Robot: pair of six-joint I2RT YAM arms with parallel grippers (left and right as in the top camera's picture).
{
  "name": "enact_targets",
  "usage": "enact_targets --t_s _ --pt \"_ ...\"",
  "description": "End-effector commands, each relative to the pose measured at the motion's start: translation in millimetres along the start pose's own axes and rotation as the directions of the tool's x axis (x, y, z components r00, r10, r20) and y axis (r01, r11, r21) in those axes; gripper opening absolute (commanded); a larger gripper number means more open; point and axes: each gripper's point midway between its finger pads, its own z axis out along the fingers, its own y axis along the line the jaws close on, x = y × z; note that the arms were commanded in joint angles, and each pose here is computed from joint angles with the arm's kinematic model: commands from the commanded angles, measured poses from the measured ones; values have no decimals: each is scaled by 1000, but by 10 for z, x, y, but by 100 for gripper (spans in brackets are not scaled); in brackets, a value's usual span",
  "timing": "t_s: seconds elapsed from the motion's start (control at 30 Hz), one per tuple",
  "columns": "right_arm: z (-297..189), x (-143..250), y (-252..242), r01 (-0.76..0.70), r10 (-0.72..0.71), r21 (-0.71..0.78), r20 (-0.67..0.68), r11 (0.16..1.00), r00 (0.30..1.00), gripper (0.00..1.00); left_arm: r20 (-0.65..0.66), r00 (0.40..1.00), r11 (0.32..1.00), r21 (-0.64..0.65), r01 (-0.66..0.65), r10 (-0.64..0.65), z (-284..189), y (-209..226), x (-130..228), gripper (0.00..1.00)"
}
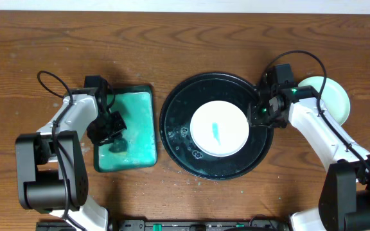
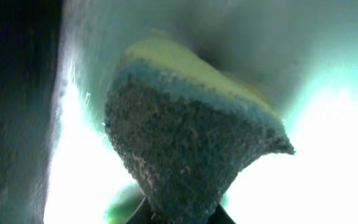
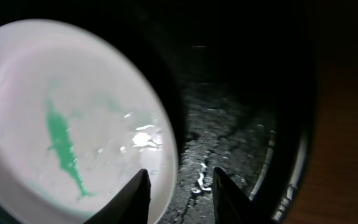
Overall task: Clean dirty plates on tray and stack at the side
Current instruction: 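Grasp and lift the sponge from the green tray with the left gripper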
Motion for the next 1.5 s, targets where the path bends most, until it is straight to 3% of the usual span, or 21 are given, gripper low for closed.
enact_targets --t_s 0.0,0.13,0.23,0.37,0.67,0.7,0.73,0.8,0.87,0.97,1.23,1.33,1.4,1.43,1.47 --pt "-34 -87 -235 -119 113 111 52 987 992 32 83 995 997 60 -56 51 -444 -176 -110 7" --pt "-11 -80 -248 -105 101 106 42 989 994 31 151 984 992 78 -104 91 -674 -285 -87 7" --pt "40 -68 -101 0 -1 23 13 1000 1000 32 166 976 986 73 -152 138 -706 -402 -17 7" --pt "111 -23 116 128 -130 -110 -13 986 991 35 193 963 982 -48 -183 189 -649 -360 -39 8" --pt "491 152 67 108 -124 -123 -133 986 983 41 220 958 981 -98 -166 184 -450 -293 -59 17" --pt "531 166 58 105 -122 -122 -143 987 982 39 218 958 981 -99 -166 184 -427 -284 -51 17" --pt "595 184 50 101 -120 -124 -157 987 980 27 211 960 981 -102 -166 184 -392 -265 -32 17" --pt "648 201 37 95 -115 -122 -170 988 979 12 203 962 980 -106 -166 185 -358 -246 -7 31" --pt "672 214 32 83 -103 -120 -179 989 978 5 200 962 980 -106 -166 185 -349 -241 1 36" --pt "674 214 30 76 -97 -118 -180 990 979 1 200 962 981 -103 -167 185 -347 -246 3 42" --pt "674 219 30 76 -97 -118 -182 990 979 1 222 958 982 -84 -167 182 -189 -257 -1 43" --pt "674 219 30 76 -97 -118 -182 990 979 1 230 954 981 -81 -178 192 -41 -244 37 42" --pt "674 218 30 76 -96 -118 -181 990 979 1 237 950 979 -79 -188 202 79 -234 72 26" --pt "674 219 30 75 -96 -118 -182 990 979 1 237 950 979 -79 -190 203 94 -230 80 9" --pt "673 220 30 75 -96 -118 -182 990 979 1 237 950 978 -79 -191 204 94 -232 80 7"
